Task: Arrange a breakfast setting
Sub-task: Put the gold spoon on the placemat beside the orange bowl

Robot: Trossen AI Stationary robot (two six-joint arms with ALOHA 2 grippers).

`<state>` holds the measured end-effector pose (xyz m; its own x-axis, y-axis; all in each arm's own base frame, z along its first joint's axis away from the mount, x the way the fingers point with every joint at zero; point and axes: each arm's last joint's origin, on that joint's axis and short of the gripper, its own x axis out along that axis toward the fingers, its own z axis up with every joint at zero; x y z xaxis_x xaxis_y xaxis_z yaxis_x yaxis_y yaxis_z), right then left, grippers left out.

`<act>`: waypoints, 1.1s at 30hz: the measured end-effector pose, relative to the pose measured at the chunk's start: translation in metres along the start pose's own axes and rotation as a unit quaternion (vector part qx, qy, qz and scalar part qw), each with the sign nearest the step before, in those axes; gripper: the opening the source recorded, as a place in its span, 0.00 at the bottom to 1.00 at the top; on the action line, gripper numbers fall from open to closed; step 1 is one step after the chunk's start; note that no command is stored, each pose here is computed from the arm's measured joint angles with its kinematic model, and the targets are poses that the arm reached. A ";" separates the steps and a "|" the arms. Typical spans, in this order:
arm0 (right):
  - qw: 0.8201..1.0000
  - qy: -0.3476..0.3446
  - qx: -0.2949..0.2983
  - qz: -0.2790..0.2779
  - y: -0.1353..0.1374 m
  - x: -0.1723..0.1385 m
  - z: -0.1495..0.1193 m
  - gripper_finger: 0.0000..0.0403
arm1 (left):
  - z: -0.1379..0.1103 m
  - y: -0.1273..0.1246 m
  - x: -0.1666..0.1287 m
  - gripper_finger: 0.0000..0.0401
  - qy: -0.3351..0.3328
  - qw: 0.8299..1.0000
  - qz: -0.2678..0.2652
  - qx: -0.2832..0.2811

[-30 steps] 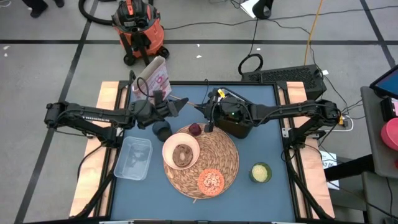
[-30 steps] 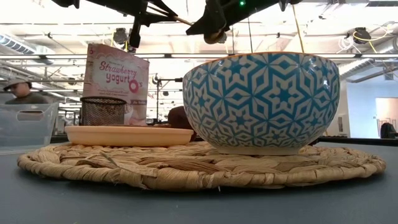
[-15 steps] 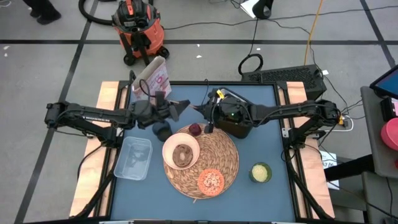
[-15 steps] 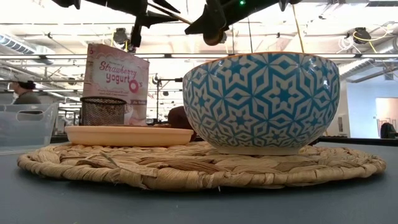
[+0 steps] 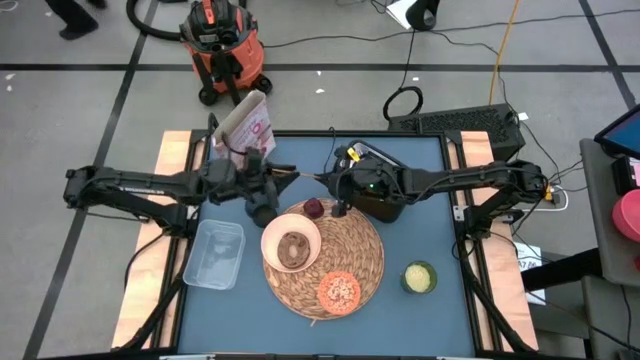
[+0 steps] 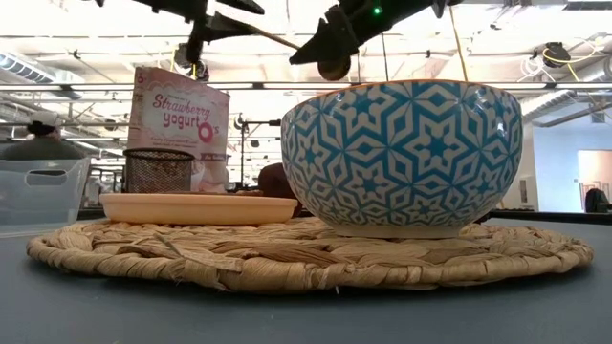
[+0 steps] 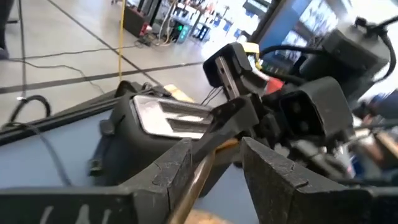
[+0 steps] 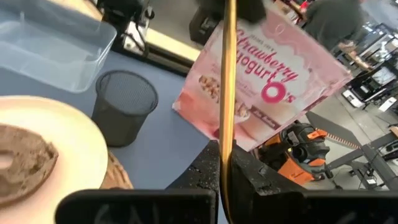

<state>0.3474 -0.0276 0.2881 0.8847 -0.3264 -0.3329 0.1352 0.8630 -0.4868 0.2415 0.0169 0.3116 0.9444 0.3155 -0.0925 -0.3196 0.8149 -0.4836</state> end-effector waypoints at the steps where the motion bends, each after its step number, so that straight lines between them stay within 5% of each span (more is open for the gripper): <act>1: 1.000 0.005 -0.002 0.003 0.000 0.000 -0.001 0.01 | 0.002 0.001 -0.005 0.36 0.005 1.000 0.003 0.010; 6: 0.999 0.038 -0.012 0.021 0.004 0.000 -0.008 0.01 | 0.007 0.004 -0.024 0.36 0.026 0.999 0.014 0.046; 15: 0.981 0.103 -0.016 0.167 0.016 -0.009 -0.025 0.01 | 0.017 0.005 -0.044 0.36 0.019 0.998 0.009 0.062; 26: 0.951 0.140 -0.039 0.272 0.007 -0.057 -0.027 0.01 | 0.005 0.005 -0.029 0.36 0.048 0.996 0.017 0.068; 33: 0.923 0.138 -0.018 0.358 0.007 -0.076 -0.028 0.01 | -0.010 -0.003 -0.002 0.36 0.070 0.997 -0.043 0.016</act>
<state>0.2683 -0.0075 0.2878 0.5940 0.2334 -0.7699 -0.4596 0.8839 -0.0866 0.2410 0.0087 0.3044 0.9692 0.1753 -0.1730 -0.2374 0.8521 -0.4664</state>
